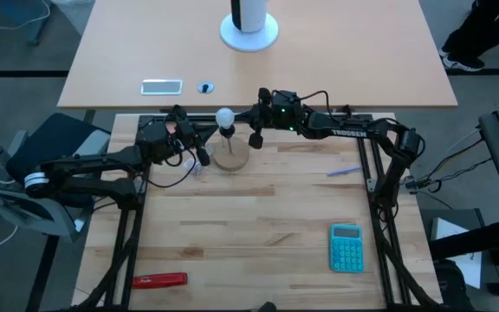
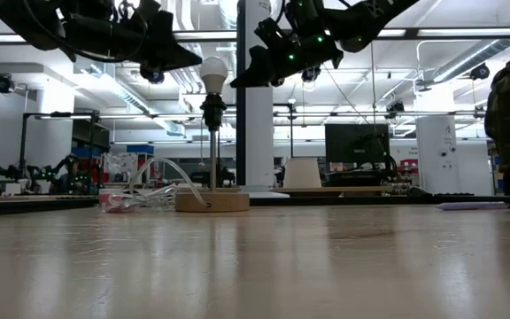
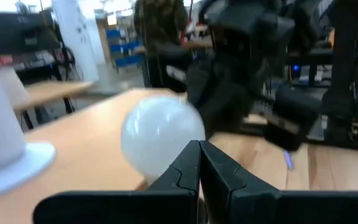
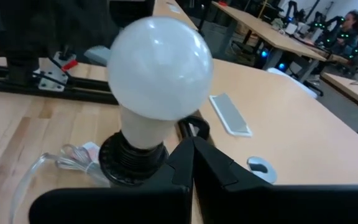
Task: Screw lightbulb
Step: Insert the lightbulb into the wooden table lamp
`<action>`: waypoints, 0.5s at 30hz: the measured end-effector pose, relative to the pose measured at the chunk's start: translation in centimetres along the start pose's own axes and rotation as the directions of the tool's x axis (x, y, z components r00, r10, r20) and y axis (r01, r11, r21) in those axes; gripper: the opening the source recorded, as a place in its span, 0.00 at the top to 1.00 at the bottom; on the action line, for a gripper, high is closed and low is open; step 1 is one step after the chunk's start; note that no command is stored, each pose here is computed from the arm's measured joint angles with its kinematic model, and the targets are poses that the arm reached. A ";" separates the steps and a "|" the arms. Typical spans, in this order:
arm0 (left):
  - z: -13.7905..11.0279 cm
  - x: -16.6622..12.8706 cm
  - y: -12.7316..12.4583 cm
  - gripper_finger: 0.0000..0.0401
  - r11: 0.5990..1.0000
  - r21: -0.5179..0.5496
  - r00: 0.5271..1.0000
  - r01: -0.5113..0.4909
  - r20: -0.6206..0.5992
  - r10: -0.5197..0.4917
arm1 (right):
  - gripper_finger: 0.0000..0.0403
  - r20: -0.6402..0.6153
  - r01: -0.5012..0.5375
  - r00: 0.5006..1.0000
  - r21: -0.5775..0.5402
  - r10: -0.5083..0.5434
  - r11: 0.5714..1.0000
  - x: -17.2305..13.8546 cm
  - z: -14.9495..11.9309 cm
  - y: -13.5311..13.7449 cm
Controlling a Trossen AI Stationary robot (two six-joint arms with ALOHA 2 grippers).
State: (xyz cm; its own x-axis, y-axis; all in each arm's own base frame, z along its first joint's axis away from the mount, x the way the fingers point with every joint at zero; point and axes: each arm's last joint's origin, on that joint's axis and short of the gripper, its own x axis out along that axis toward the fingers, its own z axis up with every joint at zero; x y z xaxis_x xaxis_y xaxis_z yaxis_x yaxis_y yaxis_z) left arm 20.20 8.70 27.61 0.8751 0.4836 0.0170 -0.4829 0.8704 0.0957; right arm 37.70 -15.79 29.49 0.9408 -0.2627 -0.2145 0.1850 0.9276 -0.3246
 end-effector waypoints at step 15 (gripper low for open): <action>-0.9 0.6 -0.2 1.00 1.000 0.005 0.998 -0.008 -0.057 0.008 | 0.99 -0.002 0.011 1.000 -0.001 -0.011 1.000 -0.1 -0.2 -0.4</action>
State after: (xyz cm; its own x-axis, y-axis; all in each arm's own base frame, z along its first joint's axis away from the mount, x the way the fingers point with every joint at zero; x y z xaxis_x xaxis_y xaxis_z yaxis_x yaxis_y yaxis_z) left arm 20.75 8.93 26.67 0.8679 0.4952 -0.0391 -0.4896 0.8661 0.1008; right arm 37.51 -16.21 29.41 0.9381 -0.2737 -0.2123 0.1954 0.9243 -0.3279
